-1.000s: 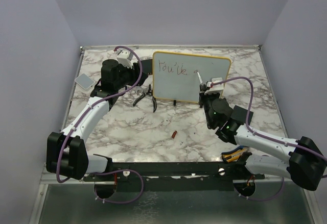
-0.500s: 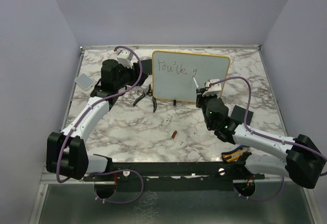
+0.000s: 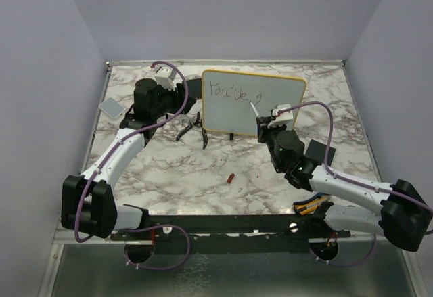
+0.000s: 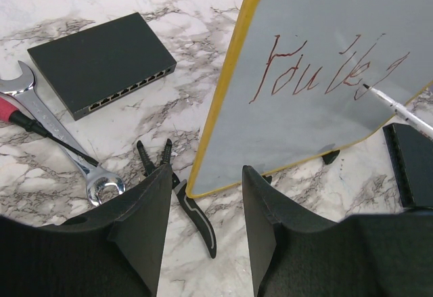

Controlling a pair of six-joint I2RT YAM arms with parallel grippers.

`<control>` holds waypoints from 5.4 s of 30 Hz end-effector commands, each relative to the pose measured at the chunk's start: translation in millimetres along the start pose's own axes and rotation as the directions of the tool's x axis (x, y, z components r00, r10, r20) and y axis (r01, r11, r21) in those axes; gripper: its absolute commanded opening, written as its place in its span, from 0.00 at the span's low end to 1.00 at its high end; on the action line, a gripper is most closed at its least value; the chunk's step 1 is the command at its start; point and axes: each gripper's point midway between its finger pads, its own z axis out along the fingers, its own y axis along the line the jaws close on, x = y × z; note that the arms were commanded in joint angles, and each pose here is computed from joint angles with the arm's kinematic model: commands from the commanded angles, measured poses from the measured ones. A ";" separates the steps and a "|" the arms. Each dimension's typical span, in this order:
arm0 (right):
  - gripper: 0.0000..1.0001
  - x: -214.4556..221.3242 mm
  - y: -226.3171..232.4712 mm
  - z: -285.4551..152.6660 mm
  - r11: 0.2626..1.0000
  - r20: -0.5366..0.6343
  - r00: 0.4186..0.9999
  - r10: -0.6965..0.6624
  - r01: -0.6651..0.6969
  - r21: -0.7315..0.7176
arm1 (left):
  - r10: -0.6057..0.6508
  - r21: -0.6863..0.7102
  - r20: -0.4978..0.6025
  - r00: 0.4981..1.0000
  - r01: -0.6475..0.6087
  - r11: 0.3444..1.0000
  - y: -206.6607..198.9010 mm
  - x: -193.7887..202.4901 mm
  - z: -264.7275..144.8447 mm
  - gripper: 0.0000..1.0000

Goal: Write a sentence on the whiteboard

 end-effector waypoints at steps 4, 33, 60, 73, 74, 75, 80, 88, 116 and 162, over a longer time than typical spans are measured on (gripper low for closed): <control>0.01 -45.9 -6.7 -16.0 0.996 0.118 0.989 0.090 -0.088 -0.024 | 0.020 -0.015 0.032 0.999 -0.020 1.000 2.7 -8.6 -5.0 0.48; 0.01 -36.7 -43.0 -12.6 0.987 0.115 0.992 -0.043 0.024 0.157 | 0.020 -0.015 0.033 0.999 -0.020 1.000 2.2 -8.6 -5.9 0.48; 0.01 -17.8 -56.0 -15.1 0.972 0.048 0.998 -0.040 0.028 0.232 | 0.020 -0.016 0.035 0.999 -0.020 1.000 2.5 -9.1 -6.3 0.48; 0.01 -41.1 -50.1 -10.5 0.976 0.104 0.992 -0.068 0.045 0.213 | 0.021 -0.013 0.034 0.999 -0.021 1.000 1.7 -9.0 -5.5 0.48; 0.01 -42.1 -48.6 -9.5 0.977 0.106 0.992 -0.070 0.047 0.207 | 0.020 -0.015 0.034 0.999 -0.019 1.000 2.5 -9.1 -5.8 0.48; 0.01 -43.4 -47.1 -8.6 0.979 0.110 0.992 -0.069 0.046 0.201 | 0.020 -0.015 0.034 0.999 -0.020 1.000 2.4 -8.9 -5.7 0.48; 0.01 -45.6 -39.3 -4.6 0.984 0.114 0.991 -0.071 0.051 0.170 | 0.020 -0.015 0.035 0.999 -0.020 1.000 2.6 -9.3 -5.7 0.48; 0.01 -35.0 -34.8 -2.8 0.987 0.082 0.995 -0.064 0.051 0.150 | 0.022 -0.012 0.035 0.999 -0.021 1.000 1.3 -9.4 -6.3 0.48; 0.01 -37.3 -53.4 -14.5 0.976 0.096 0.993 -0.063 0.041 0.215 | 0.024 -0.011 0.039 0.999 -0.023 1.000 0.5 -10.6 -7.4 0.48; 0.01 -68.9 -57.3 -20.6 0.984 0.215 0.971 -0.106 0.071 0.165 | 0.023 -0.011 0.042 0.999 -0.023 1.000 0.3 -11.3 -8.2 0.48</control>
